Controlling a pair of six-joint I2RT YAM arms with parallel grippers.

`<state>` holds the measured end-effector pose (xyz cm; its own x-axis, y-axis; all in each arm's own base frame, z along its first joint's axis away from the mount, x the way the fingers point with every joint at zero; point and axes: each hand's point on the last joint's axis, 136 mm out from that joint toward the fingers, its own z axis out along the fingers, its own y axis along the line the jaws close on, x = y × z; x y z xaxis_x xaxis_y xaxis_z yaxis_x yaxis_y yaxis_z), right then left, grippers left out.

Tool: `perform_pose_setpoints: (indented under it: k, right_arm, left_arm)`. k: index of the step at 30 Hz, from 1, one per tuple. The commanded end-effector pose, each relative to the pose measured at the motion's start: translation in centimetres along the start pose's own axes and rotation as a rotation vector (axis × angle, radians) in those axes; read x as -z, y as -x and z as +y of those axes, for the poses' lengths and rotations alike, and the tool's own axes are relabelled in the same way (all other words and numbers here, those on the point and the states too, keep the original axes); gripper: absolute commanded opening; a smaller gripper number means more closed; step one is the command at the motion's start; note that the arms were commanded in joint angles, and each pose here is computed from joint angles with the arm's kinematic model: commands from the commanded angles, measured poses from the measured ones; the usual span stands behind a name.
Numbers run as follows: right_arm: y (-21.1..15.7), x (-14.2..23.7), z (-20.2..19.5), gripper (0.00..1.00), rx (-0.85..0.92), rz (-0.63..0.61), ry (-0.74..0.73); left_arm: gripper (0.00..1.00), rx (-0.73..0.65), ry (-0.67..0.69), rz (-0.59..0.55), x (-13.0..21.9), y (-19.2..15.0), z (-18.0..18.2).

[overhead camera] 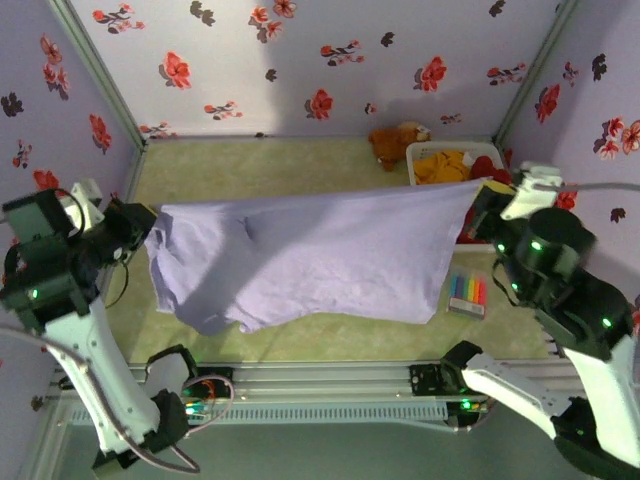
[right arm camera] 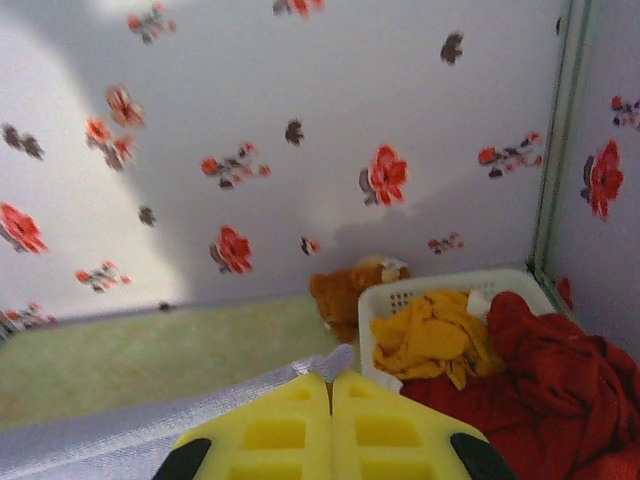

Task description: Fold and stack the t-shirts

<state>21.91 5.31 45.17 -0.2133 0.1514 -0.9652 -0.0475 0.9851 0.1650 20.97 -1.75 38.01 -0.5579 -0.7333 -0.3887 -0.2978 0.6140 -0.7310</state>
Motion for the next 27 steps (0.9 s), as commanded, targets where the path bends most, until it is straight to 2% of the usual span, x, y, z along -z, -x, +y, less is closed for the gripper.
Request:
perform_pose_setpoints:
  k: [1, 8, 11, 15, 16, 17, 18, 19, 20, 24, 27]
  right_arm:
    - [-2.8, -5.0, 0.7, 0.00, 0.081, 0.097, -0.113]
    - [-11.3, -18.8, 2.4, 0.00, 0.081, 0.386, -0.156]
    - [-14.1, -24.4, 4.1, 0.00, 0.089, 0.490, -0.106]
    - [-18.5, -31.3, 5.0, 0.00, 0.124, 0.681, -0.118]
    - [-19.3, -32.9, 5.0, 0.02, 0.145, 0.714, -0.134]
    - [-19.9, -34.3, 5.1, 0.16, 0.164, 0.742, -0.141]
    - [-20.1, -35.2, 5.2, 0.29, 0.173, 0.759, -0.141]
    - [-19.9, -35.9, 5.5, 0.44, 0.179, 0.769, -0.140]
    - [-19.5, -36.2, 5.9, 0.50, 0.183, 0.768, -0.132]
    - [-17.1, -34.6, 6.4, 0.52, 0.175, 0.746, -0.114]
    - [-16.6, -31.7, 5.8, 0.54, 0.171, 0.756, -0.119]
  left_arm:
    - [0.00, -0.005, 0.025, 0.004, -4.0, 2.5, 2.1]
    - [0.00, 0.061, 0.057, 0.126, -14.6, 5.7, 6.7]
    - [0.00, 0.096, 0.080, 0.193, -19.4, 6.7, 9.1]
    - [0.00, 0.133, 0.099, 0.265, -25.4, 8.6, 11.6]
    - [0.17, 0.133, 0.083, 0.265, -26.8, 9.5, 11.7]
    - [0.50, 0.136, 0.063, 0.258, -27.9, 10.6, 11.5]
    - [0.58, 0.151, 0.058, 0.261, -28.9, 11.2, 11.8]
    - [0.61, 0.151, 0.045, 0.256, -29.6, 12.1, 11.4]
    - [0.65, 0.146, 0.031, 0.246, -29.9, 12.9, 10.8]
    - [0.74, 0.090, 0.049, 0.163, -28.2, 15.2, 9.1]
    - [0.74, 0.055, 0.109, 0.160, -26.6, 14.3, 9.6]
